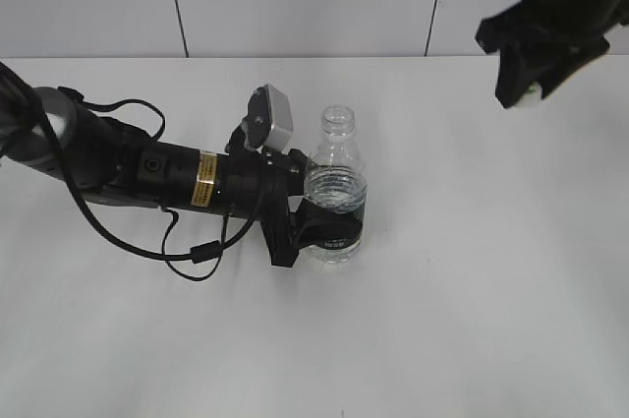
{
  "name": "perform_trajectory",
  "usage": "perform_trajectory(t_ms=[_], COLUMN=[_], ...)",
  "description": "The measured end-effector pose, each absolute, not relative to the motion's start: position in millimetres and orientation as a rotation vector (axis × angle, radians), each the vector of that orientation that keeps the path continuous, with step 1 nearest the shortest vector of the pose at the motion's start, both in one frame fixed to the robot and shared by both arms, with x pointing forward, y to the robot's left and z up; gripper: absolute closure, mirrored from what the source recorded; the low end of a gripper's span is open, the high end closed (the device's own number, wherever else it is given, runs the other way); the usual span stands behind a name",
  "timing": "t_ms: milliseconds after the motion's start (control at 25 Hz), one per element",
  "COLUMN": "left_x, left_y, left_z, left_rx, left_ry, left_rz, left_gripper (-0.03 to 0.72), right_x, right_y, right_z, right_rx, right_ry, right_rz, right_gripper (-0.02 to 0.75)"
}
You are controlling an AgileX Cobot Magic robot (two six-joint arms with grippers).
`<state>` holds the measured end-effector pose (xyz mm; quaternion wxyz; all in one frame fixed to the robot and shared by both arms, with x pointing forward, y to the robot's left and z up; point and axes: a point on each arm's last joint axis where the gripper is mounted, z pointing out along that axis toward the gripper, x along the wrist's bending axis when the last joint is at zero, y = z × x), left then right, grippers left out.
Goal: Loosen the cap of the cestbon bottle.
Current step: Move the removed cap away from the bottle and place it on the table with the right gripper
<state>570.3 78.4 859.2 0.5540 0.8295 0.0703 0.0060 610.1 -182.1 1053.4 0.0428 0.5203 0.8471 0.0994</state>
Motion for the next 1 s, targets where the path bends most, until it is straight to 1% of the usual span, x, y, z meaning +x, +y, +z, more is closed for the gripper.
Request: perform_trajectory(t_ms=[120,320,440,600,760,1000], left_x=[570,570,570,570,570,571], left_y=[78,78,78,78,78,78], left_z=[859,859,859,859,859,860], left_rx=[1.96,1.96,1.96,1.96,1.96,1.953], left_ry=[0.166,0.166,0.166,0.166,0.167,0.178], left_rz=[0.014,0.014,0.014,0.014,0.014,0.02], left_gripper=[0.279,0.279,0.279,0.279,0.279,0.279], right_x=[606,597,589,584,589,594], right_y=[-199,-202,-204,-207,-207,-206], right_z=[1023,977,955,936,928,900], right_rx=[1.705,1.771,1.785,1.782,1.754,1.797], right_ry=[2.585,2.535,2.499,2.429,2.361,2.362], right_rz=[0.27,0.337,0.362,0.419,0.485,0.459], right_gripper=[0.444,0.444,0.444,0.444,0.444,0.444])
